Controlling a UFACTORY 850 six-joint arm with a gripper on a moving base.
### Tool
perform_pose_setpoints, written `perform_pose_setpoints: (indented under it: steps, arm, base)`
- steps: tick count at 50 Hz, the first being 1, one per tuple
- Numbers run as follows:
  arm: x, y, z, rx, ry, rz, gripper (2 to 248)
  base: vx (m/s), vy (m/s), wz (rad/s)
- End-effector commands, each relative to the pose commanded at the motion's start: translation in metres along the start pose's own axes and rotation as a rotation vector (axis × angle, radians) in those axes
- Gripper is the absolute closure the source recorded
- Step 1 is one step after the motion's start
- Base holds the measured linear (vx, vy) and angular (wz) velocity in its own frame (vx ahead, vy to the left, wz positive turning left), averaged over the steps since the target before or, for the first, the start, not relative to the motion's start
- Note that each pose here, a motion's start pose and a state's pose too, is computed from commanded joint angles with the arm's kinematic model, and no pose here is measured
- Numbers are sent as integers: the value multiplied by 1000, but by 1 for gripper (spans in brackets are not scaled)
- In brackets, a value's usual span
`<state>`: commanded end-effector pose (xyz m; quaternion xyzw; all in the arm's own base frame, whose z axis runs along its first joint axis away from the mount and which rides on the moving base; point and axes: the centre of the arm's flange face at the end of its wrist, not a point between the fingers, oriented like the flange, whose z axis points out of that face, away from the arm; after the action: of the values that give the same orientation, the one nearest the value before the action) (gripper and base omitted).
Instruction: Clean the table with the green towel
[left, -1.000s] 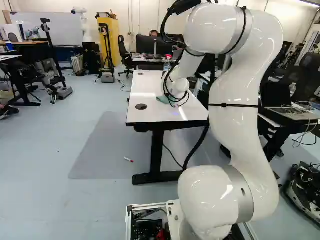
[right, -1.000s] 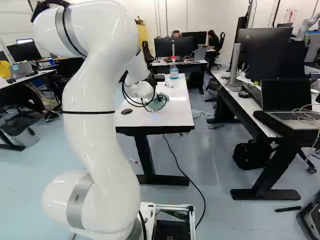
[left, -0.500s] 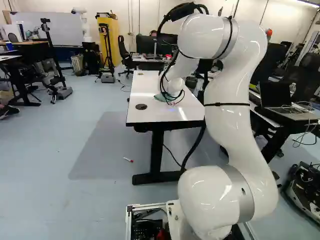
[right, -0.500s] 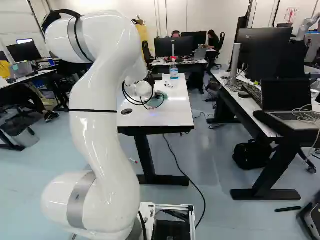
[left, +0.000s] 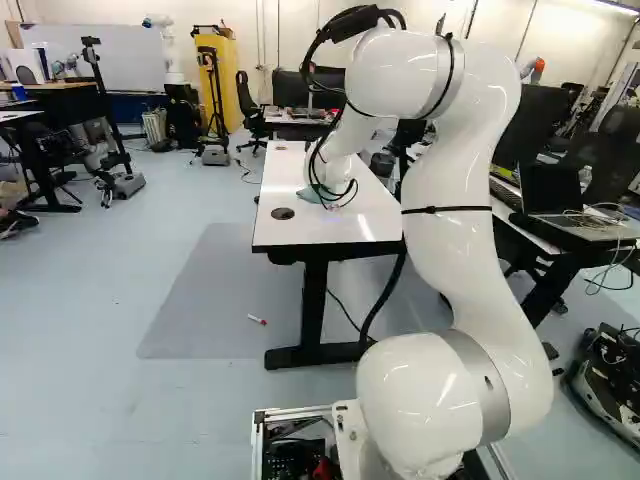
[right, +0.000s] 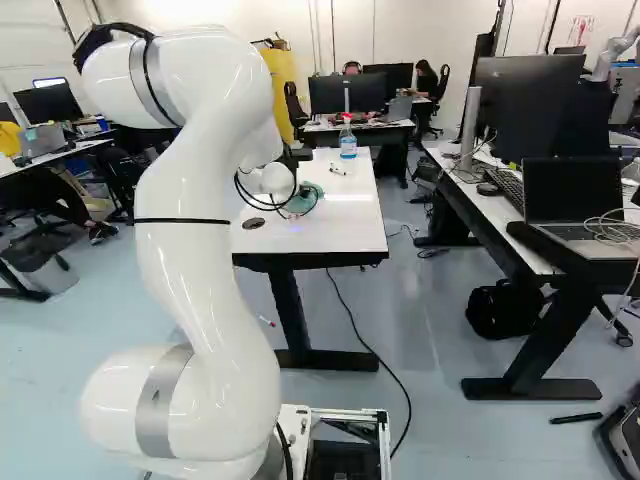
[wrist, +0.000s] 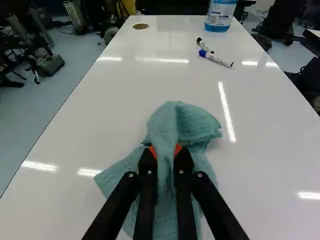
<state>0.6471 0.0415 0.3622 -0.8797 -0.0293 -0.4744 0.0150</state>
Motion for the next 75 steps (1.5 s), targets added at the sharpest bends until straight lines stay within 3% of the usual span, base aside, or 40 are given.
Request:
perform_pose_setpoints:
  steps: [17, 34, 50, 75]
  arm:
    - [-11, -16, -23, 22, -20, -15, 206]
    - [-26, -17, -53, 23, -43, -16, 206]
    - [-39, -4, -78, 6, -60, -4, 206]
    - [-54, 31, -103, -48, -76, 34, 206]
  base:
    - [0, 0, 0]
    - [0, 0, 0]
    - [0, 0, 0]
    - [0, 0, 0]
